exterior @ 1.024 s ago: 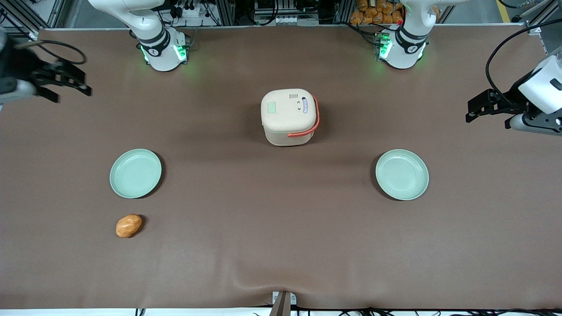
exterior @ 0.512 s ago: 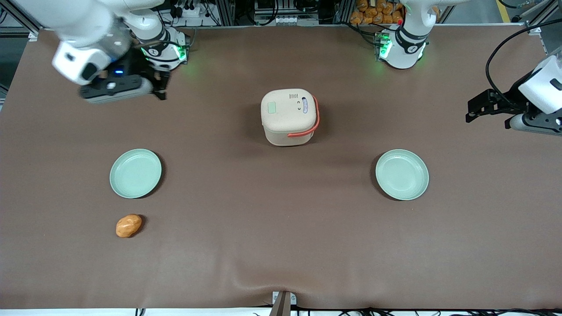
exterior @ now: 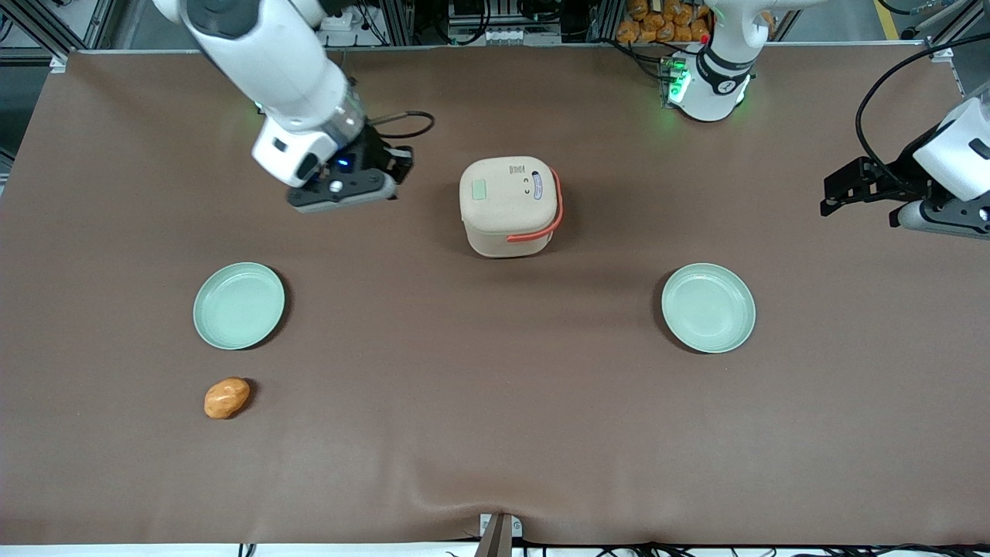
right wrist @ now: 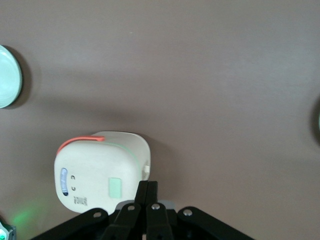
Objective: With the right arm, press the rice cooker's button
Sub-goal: 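Move the closed right gripper over the rice cooker's front button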
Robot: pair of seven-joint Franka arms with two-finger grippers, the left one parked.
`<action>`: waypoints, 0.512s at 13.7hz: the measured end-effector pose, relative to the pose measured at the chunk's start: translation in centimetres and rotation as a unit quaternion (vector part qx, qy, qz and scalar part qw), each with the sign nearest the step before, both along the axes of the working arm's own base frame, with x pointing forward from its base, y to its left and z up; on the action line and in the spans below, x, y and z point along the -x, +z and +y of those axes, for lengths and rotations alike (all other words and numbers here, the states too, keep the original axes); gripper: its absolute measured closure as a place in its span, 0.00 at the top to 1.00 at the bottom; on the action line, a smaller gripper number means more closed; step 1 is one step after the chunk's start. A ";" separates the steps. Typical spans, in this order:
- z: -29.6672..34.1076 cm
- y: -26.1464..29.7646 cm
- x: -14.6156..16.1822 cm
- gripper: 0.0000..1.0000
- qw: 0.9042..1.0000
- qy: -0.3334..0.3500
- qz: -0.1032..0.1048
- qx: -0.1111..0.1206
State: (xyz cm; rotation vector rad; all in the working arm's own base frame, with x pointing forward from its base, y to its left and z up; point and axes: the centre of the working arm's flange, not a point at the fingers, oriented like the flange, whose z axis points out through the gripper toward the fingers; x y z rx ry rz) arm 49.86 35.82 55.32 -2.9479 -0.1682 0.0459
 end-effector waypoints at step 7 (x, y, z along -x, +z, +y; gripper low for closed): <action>8.0 -6.6 2.0 0.01 0.999 -0.036 -0.009 0.031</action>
